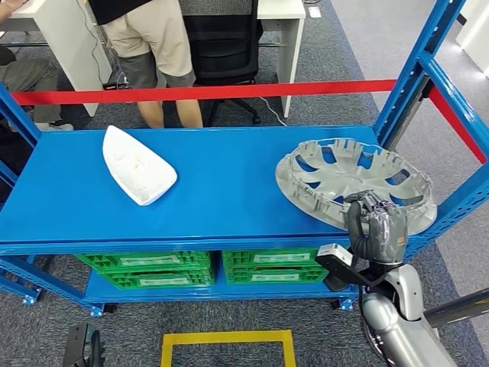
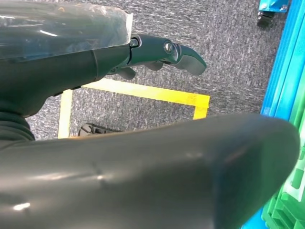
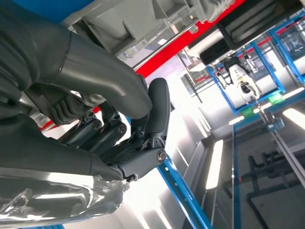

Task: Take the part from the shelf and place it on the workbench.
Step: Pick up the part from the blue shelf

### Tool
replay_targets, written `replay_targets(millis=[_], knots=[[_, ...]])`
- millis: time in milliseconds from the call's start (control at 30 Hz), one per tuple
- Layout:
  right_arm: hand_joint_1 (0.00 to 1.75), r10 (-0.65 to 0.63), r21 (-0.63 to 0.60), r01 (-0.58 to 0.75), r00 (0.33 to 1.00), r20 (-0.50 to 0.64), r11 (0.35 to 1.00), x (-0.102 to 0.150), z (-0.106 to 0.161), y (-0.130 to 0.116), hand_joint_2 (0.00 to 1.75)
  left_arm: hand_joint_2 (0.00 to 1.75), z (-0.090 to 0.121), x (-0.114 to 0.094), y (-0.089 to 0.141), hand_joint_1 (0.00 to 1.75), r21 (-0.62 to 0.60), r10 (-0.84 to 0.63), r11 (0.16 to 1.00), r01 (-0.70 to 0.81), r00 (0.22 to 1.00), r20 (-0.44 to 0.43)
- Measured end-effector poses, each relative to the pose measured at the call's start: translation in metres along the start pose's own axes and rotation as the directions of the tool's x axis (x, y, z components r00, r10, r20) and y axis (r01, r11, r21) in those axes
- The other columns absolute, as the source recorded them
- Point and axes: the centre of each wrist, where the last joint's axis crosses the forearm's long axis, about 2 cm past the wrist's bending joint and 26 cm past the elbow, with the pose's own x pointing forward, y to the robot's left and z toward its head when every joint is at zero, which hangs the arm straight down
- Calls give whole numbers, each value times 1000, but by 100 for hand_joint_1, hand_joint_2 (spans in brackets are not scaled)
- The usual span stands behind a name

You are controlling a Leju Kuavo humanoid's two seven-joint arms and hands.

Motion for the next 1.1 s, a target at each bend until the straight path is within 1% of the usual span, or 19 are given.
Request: replay_targets(millis=[400,567,900,967,1100], knots=[[175,-39,-32,40,999,5,999,0,-3,4,175,0,2,-3,1,0,11,1,1000,-1,1000,-2],[175,-64,2,65,997,-41,998,-1,-3,14,175,0,2,-3,1,0,16,-2,1000,3,1000,-3],[175,-72,40,73,997,-22,997,0,-10,32,175,0,2,-4,2,0,29,8,1000,-8,1000,-6],[175,-69,43,69,998,1,997,1,-10,34,175,0,2,-4,2,0,30,8,1000,-8,1000,-6],[175,-66,15,65,992,111,998,8,-9,35,175,0,2,-5,3,0,27,0,1000,0,1000,-7]])
